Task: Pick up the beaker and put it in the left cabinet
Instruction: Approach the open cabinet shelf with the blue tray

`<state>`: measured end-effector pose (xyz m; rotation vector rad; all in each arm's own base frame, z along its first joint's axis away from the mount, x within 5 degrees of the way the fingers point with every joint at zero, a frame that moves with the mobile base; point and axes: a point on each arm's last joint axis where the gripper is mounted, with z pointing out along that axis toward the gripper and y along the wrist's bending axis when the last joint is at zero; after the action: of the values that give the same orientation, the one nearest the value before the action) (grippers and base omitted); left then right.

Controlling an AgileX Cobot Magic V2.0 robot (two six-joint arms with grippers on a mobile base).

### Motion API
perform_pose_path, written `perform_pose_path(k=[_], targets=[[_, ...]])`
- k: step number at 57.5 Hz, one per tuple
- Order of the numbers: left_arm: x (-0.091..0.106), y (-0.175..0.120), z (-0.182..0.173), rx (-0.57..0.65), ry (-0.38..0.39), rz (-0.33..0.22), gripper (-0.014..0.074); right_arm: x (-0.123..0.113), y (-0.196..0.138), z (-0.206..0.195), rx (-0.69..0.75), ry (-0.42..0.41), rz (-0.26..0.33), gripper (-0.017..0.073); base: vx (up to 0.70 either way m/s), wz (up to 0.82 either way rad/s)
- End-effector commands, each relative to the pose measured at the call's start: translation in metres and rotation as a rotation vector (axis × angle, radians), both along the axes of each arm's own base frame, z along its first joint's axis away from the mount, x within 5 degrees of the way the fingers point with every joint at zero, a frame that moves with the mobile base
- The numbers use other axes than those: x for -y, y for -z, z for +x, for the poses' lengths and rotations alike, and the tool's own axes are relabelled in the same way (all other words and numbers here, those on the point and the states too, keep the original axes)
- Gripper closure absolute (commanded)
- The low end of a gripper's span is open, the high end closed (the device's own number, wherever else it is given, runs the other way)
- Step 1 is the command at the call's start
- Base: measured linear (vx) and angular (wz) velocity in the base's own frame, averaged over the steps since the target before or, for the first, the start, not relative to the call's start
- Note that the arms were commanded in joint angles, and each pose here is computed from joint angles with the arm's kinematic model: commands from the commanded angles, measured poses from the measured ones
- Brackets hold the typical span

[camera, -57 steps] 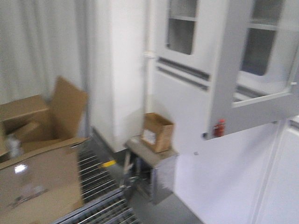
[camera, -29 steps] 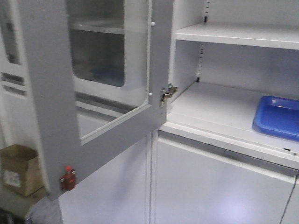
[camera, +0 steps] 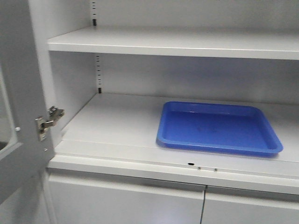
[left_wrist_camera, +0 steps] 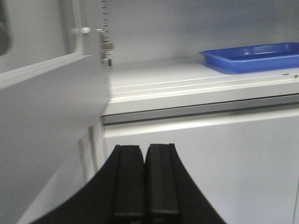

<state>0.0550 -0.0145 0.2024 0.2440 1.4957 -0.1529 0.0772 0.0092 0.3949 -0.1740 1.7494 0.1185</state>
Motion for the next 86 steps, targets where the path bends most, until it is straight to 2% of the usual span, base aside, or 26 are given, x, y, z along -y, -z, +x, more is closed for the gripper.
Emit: perform_pose_path(k=[1,34,86], targets=[[-0.0004,-0.0031,-0.0014,0.080,0.002,-0.034,0.0592,-0.0017,-0.0138,0.0007,0.094,-0.021,-0.009,0.0564,0.24,-0.55],[-0.0004,-0.0031,-0.0014,0.080,0.002,-0.034,0.0592,-0.0017,-0.0138,0.0007,0.094,-0.021,-0.009,0.0564,0.25,-0.28],[-0.0004,-0.0031,-0.0014,0.080,0.002,-0.034,0.0592,-0.0017,-0.0138,0.0007,0.094,-0.021,-0.009,0.0564,0.11,0.00]])
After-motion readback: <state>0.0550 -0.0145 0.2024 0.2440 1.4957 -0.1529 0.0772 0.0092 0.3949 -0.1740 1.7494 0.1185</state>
